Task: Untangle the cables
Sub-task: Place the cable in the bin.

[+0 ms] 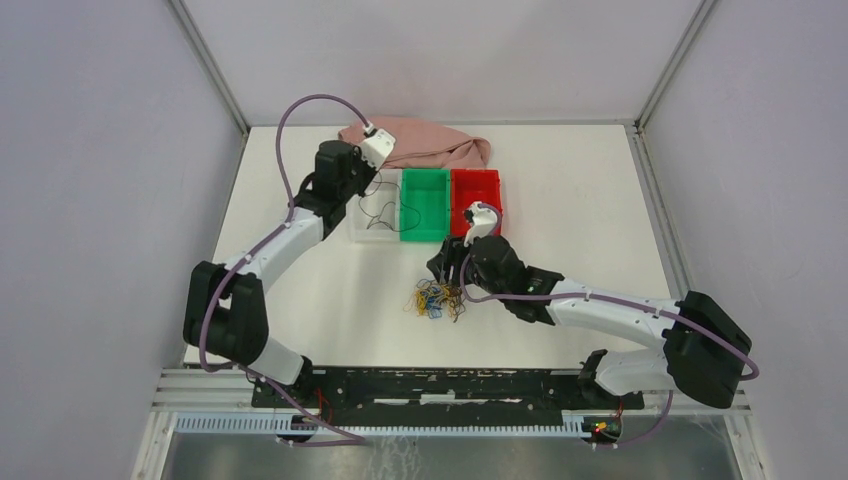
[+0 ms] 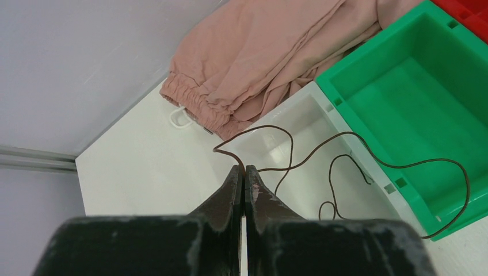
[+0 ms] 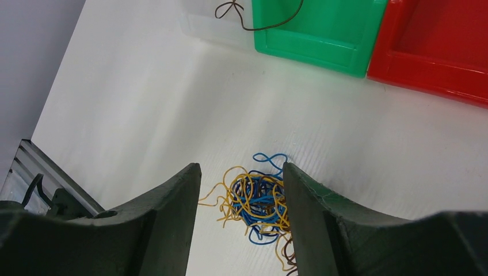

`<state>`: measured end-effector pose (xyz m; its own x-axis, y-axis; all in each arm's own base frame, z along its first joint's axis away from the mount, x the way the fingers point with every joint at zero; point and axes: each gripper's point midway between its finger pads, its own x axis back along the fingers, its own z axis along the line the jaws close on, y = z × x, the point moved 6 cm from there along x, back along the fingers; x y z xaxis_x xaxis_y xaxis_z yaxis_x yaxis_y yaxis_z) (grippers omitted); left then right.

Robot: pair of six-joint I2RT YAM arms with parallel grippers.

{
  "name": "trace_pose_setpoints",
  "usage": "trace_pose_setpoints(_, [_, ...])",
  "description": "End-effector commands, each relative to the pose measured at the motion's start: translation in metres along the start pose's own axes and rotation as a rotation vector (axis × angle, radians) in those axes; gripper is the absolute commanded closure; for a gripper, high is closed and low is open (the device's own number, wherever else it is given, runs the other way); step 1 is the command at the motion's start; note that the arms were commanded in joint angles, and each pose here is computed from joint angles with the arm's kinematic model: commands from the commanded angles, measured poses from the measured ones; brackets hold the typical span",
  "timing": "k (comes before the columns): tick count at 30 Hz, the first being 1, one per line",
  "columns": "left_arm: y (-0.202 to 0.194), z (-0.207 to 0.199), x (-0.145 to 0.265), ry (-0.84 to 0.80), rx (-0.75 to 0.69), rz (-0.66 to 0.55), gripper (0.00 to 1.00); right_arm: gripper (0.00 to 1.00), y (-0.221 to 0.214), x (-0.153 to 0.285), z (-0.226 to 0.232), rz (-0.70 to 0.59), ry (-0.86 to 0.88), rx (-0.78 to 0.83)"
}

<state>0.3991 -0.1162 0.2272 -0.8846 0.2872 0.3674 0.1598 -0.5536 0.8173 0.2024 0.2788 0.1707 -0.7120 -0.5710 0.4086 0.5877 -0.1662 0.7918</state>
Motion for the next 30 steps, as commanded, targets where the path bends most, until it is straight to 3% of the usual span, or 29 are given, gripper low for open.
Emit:
trace_pose_setpoints(1, [-0.006, 0.007, -0.007, 0.055, -0.121, -0.013, 0.97, 0.39, 0.022, 0.001, 0.014, -0.058, 0.042, -0.029])
trace_pose_setpoints(11, [-0.003, 0.074, 0.018, 0.223, -0.198, -0.032, 0.97, 0.39, 0.021, -0.014, 0.022, -0.029, 0.069, -0.027])
trace_pose_setpoints(20, [-0.005, 0.072, 0.027, 0.191, -0.164, -0.052, 0.97, 0.39, 0.042, -0.060, 0.032, -0.011, 0.080, -0.013])
trace_pose_setpoints(30, [-0.003, 0.068, 0.024, 0.146, -0.121, -0.036, 0.97, 0.52, 0.071, -0.153, 0.037, 0.085, 0.118, 0.027])
